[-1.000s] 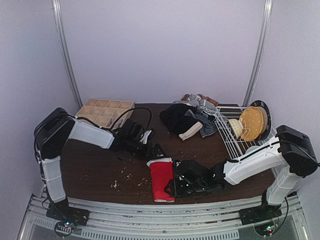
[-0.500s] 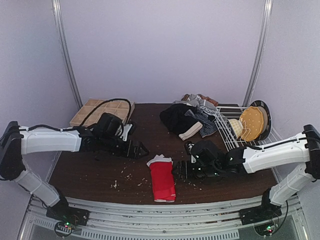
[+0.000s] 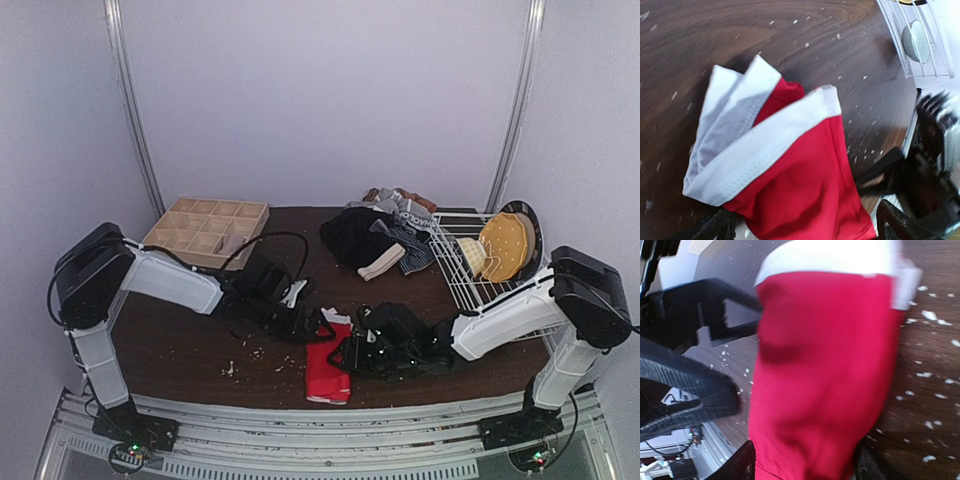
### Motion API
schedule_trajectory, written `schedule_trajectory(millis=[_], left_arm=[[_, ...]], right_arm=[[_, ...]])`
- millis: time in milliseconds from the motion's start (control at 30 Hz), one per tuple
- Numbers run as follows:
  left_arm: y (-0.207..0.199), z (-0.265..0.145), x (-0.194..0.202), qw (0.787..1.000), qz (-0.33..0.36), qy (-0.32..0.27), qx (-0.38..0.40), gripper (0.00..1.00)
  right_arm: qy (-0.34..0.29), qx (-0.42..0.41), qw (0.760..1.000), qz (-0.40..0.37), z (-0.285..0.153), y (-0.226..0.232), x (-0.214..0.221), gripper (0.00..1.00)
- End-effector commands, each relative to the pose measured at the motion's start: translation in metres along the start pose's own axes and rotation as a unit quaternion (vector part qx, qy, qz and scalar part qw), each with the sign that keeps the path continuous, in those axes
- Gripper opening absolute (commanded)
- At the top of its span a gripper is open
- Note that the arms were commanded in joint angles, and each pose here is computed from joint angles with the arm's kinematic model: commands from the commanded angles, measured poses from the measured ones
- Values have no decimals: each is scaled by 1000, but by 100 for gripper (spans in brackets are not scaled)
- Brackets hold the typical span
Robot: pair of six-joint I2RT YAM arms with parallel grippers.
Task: Roll the underwear
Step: Rotate the underwear at the center of the board.
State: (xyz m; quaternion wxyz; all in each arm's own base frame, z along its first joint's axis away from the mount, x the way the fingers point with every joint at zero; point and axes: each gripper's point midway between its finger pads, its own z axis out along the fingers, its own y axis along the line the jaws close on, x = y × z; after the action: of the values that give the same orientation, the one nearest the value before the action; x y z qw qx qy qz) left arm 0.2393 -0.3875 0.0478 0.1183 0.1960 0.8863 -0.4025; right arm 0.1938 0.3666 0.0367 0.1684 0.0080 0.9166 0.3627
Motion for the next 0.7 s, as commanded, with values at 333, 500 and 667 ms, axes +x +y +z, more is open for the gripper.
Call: schedule_trajectory(millis=[333,500,667], left_arm=[[27,-10,-44,999,3,-26,-40,97],[30,-66,-37,990,30,-67,-117,98],[37,-119,-16,978,32,-111,-173,98]], right_arm=[[-5,62,998,-30,-13,-14,-9,65],[-28,108,984,-140,-60,-10,-22,67],[7,102,940,-325,-71,33,-10,66]])
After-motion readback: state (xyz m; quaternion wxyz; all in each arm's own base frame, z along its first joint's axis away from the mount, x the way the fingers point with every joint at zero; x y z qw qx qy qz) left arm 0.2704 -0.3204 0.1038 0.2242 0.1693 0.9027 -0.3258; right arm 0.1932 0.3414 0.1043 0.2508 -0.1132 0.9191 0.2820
